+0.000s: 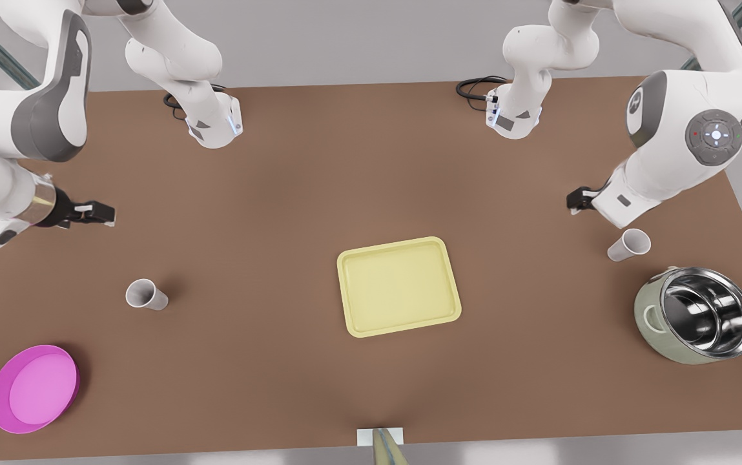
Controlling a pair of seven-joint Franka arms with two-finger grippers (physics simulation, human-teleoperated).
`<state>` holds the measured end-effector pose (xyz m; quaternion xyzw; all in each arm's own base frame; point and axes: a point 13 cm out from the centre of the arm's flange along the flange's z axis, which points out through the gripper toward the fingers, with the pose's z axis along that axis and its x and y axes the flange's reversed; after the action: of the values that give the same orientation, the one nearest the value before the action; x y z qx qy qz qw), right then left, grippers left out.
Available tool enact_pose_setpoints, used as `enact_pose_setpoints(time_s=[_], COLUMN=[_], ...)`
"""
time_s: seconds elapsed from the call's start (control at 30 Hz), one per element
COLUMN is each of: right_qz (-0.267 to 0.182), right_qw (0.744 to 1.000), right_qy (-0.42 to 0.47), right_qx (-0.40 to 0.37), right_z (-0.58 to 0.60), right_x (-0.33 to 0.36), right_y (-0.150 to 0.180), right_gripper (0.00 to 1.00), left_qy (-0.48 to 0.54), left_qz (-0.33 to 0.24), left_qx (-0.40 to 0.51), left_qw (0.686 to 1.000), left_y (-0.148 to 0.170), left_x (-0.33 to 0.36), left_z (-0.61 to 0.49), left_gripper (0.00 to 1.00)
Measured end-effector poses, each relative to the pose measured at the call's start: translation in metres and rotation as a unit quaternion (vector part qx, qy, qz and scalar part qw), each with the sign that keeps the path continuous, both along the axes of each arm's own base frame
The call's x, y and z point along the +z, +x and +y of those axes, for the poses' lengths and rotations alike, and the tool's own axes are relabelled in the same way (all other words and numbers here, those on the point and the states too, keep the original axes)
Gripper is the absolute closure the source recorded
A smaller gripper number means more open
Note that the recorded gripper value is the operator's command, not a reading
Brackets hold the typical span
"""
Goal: Use both arms to respectively pick up the white IKEA cups from the middle-left and middle-right positions, then place the white IKEA cups onto the middle-middle tray, ensuring that the cups remain upright and do not tip over
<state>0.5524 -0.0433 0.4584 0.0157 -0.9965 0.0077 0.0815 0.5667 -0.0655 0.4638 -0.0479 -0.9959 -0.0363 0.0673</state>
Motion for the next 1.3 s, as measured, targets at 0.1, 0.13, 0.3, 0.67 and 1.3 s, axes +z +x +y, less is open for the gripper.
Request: enact_pose_setpoints(time_s=[0.1,0.13,0.3,0.67,1.3], right_qz=[-0.019,-0.019,0.036,-0.001,-0.016], right_qw=[1.000,1.000,0.999,1.000,0.998], right_qy=[-0.001,-0.001,-0.005,0.030,0.056], right_qx=[0.005,0.007,-0.006,0.001,0.008], right_z=[-0.003,-0.005,-0.063,-0.092,-0.096], right_x=[-0.002,-0.008,-0.119,-0.266,-0.356], right_y=[0.011,0.016,0.051,0.070,0.060], right_gripper=[0.00,0.00,0.00,0.00,0.00], left_qy=[-0.004,-0.007,-0.014,-0.007,-0.019], left_qz=[-0.029,-0.025,0.025,0.056,0.057], left_qx=[0.008,0.011,0.112,0.186,0.218], left_qw=[1.000,1.000,0.993,0.981,0.974], left_y=[0.015,0.020,0.057,-0.021,-0.054], left_x=[0.003,-0.009,-0.144,-0.290,-0.367], left_z=[-0.001,-0.002,0.134,0.252,0.268], left_gripper=[0.00,0.00,0.00,0.00,0.79])
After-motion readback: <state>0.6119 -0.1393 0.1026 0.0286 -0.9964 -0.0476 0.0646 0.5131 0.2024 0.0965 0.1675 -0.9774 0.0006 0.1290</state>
